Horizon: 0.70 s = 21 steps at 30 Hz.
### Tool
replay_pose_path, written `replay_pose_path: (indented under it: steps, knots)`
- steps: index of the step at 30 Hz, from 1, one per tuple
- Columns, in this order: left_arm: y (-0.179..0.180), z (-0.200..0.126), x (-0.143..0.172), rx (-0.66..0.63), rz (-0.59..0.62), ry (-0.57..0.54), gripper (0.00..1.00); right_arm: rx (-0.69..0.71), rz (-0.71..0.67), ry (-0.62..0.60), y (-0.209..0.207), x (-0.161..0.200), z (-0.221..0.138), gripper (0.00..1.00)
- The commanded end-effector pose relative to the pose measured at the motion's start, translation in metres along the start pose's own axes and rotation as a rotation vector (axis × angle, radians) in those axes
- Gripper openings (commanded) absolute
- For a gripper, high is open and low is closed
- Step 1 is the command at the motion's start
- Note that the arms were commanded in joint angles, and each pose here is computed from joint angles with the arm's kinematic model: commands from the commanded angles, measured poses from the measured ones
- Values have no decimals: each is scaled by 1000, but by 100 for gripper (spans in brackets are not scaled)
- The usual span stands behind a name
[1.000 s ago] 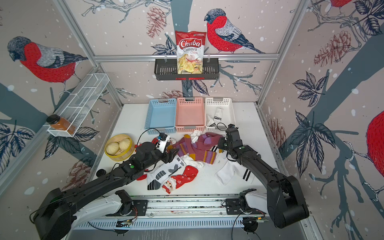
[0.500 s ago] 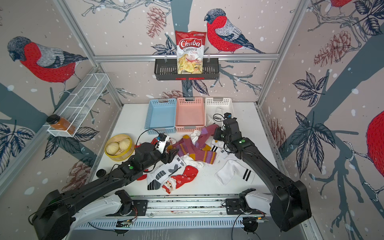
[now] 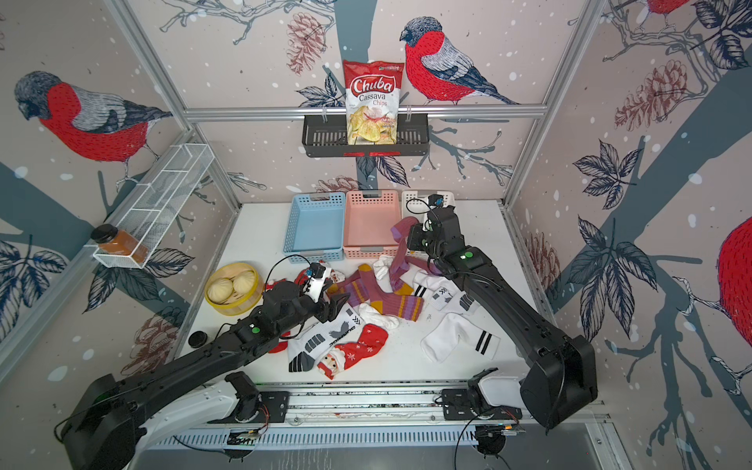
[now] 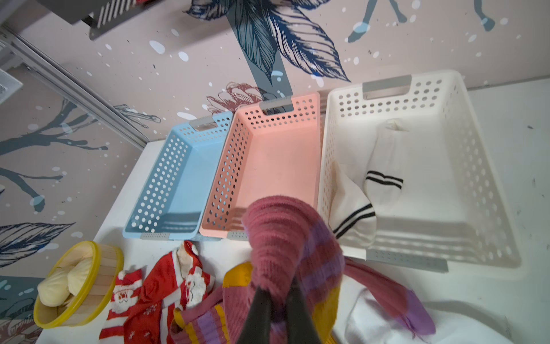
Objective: Sort the socks into the basket by color
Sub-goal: Place the sock in the bin.
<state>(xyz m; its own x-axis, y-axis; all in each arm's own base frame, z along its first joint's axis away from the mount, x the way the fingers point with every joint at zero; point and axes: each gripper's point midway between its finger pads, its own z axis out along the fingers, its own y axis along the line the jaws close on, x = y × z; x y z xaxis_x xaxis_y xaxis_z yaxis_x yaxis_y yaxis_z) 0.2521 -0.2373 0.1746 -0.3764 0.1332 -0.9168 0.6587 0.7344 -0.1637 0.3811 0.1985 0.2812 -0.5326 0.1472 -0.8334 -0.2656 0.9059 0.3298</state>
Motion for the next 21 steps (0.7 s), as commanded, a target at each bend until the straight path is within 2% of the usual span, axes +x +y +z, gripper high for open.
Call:
replay_pose_path:
  steps: [1,7,13,16,21]
  knots:
    - [-4,-1,-7,19,8,-34,75,-9,-24,-58,10,-25,4,10]
    - [-7,-3,-8,41,-2,-49,76,-36,-46,-93,28,-55,23,9]
    - [-6,-3,-4,33,-13,-40,76,-57,-65,-105,39,-72,59,9]
    - [-7,-3,-5,41,-17,-41,76,-58,-65,-81,42,-70,87,8]
    - [-7,-5,-5,39,-18,-45,77,-34,-59,-1,34,-43,144,10]
